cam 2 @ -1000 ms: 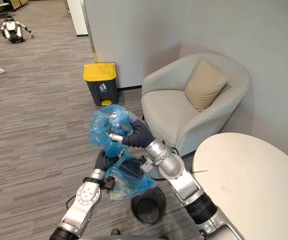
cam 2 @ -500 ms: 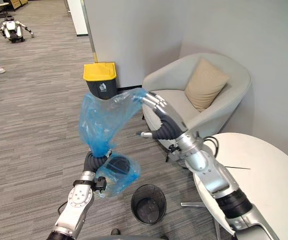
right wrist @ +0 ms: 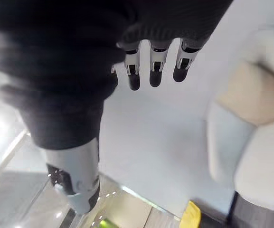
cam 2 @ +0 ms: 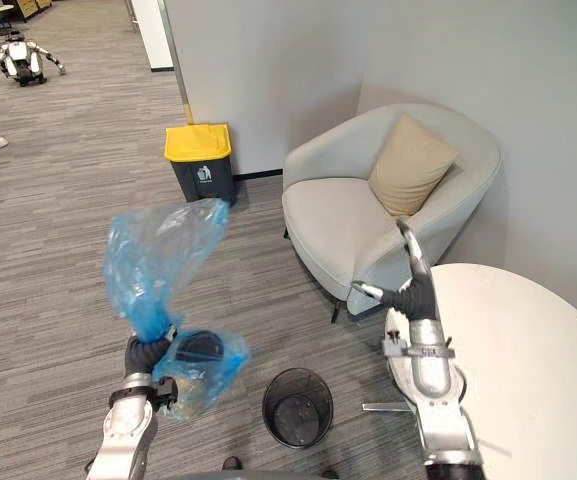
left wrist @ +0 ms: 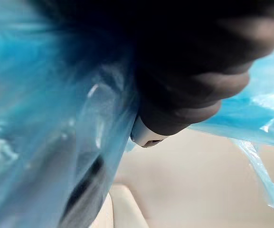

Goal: Gather rubbish on tea table into small bin, then transfer packed bag to large trash can.

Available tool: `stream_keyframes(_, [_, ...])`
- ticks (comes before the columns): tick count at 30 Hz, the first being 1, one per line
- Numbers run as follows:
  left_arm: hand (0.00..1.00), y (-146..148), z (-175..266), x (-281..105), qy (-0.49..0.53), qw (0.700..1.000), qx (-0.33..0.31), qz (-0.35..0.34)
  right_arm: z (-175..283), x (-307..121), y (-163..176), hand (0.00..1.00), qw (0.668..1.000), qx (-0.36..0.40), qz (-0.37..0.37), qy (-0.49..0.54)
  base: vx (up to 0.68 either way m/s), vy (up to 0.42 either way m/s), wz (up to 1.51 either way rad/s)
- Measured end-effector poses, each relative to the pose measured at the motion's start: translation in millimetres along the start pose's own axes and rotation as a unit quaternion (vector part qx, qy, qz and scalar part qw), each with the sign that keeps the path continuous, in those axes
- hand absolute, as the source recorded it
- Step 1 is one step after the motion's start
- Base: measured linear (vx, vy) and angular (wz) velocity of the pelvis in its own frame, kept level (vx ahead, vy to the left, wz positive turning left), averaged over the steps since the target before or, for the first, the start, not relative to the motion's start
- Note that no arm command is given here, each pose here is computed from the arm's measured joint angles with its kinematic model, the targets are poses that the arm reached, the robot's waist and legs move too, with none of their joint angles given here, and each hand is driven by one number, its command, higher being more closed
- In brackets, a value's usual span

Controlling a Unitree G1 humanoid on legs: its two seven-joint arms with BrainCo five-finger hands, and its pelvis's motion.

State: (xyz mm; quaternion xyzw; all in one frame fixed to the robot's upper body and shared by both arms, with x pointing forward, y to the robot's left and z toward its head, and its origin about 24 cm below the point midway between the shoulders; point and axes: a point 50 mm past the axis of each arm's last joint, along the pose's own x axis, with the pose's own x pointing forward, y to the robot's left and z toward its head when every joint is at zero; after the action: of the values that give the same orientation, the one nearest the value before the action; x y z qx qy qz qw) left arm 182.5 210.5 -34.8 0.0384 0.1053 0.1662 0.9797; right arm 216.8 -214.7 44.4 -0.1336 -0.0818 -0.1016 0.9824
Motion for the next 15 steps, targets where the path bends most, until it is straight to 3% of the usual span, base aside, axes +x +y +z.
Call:
stream_keyframes(7, [1.00, 20.6, -47.4, -12.4, 0.112, 0.993, 0.001, 0.021, -97.3, -52.5, 5.1, 0.00, 0.965, 0.064, -0.015, 0.255, 0.01, -0.001, 0.03])
stream_keyframes(15, [1.00, 25.7, -85.1, -32.2, 0.209, 0.977, 0.016, 0.025, -137.9, -97.6, 12.5, 0.00, 0.919, 0.069, -0.009, 0.388, 0.06, -0.009, -0.01])
